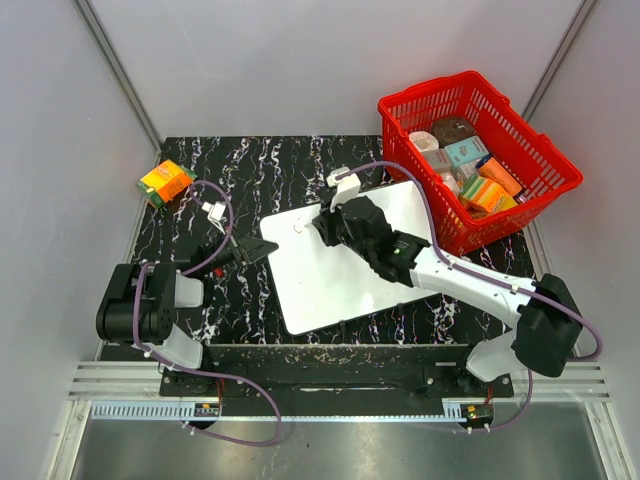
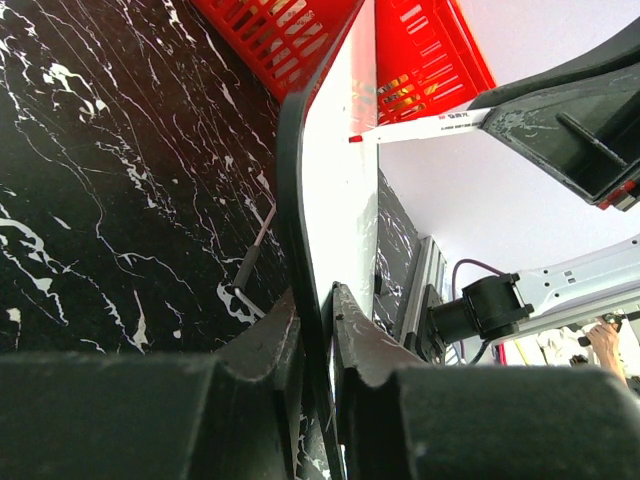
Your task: Write a sentence on the whiteboard
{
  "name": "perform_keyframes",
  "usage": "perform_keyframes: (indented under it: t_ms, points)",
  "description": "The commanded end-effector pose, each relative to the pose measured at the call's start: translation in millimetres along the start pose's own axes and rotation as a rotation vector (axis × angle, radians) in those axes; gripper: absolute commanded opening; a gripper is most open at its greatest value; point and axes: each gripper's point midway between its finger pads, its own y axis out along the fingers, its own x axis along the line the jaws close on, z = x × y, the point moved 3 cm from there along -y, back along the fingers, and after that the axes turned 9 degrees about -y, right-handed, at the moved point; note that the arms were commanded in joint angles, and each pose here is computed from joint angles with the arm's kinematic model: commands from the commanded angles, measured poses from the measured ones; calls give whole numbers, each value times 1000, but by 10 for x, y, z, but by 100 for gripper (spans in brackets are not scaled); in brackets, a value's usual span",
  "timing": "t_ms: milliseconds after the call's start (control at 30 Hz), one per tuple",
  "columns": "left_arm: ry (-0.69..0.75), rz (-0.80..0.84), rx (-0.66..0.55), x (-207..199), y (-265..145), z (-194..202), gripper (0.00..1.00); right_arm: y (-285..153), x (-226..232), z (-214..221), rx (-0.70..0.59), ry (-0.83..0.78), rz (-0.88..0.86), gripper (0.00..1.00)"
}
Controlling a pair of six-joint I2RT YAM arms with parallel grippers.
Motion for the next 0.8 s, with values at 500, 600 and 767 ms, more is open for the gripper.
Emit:
perform_keyframes:
  t_ms: [500, 600, 767]
  points:
    - [281, 139, 19, -242, 67, -41, 0, -56, 28, -85, -22, 5, -19, 0]
    - [279, 139, 21, -241, 66, -38, 0, -57, 35, -27, -4, 3, -23, 0]
    - [278, 137, 20, -235, 69, -42, 0, -100, 10, 48, 17, 6, -19, 0]
